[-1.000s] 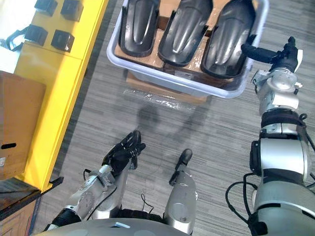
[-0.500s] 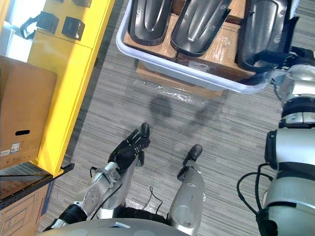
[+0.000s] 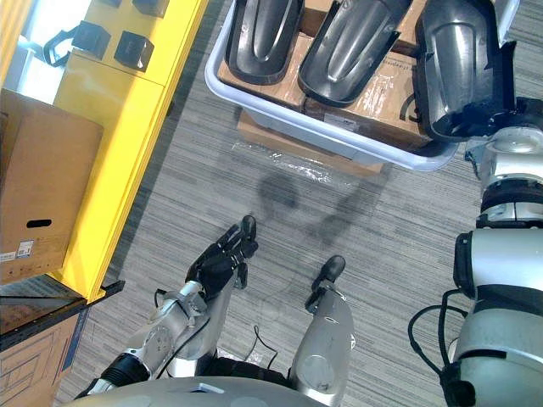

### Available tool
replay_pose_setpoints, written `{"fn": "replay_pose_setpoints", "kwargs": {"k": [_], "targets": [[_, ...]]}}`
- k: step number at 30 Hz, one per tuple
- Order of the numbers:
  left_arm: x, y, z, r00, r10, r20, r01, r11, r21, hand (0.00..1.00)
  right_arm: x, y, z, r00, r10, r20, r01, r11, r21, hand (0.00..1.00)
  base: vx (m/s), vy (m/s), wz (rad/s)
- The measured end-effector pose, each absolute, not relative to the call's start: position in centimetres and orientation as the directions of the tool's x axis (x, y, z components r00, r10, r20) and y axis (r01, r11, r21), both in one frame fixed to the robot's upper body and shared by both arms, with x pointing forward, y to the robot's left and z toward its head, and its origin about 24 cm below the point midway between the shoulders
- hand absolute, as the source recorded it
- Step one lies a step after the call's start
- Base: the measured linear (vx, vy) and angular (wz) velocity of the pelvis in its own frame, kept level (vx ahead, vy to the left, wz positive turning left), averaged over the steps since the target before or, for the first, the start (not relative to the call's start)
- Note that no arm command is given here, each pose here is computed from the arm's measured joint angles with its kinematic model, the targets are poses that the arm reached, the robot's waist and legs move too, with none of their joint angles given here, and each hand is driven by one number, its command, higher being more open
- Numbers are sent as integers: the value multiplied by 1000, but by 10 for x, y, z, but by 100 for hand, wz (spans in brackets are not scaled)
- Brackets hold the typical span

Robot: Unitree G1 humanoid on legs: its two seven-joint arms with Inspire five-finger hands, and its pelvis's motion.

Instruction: Walk over and take three plastic housings, then place them on the shelf

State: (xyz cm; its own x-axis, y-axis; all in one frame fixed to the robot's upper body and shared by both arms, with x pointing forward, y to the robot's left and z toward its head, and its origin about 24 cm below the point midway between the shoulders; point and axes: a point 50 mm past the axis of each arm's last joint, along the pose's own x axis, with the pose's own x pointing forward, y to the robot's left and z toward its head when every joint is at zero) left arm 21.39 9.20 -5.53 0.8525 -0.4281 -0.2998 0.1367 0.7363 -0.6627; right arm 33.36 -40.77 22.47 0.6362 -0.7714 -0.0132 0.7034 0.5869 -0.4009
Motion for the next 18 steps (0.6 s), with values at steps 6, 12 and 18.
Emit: {"fn": "replay_pose_setpoints", "kwargs": {"k": [6, 12, 18], "targets": [[199, 114, -45, 893, -372, -252, 122, 740, -662, 100, 331, -401, 243, 573, -796, 195, 789, 471, -395, 0, 41, -26, -3], [206, 124, -7, 929, -356, -101, 211, 733, -647, 100, 330, -350, 268, 520, -663, 538, 844, 495, -206, 0, 87, -61, -8], [230, 111, 41, 880, -467, 89, 414, 662, -625, 100, 324, -293, 205, 619, -512, 596, 751, 607, -258, 0, 152, -53, 2]]}}
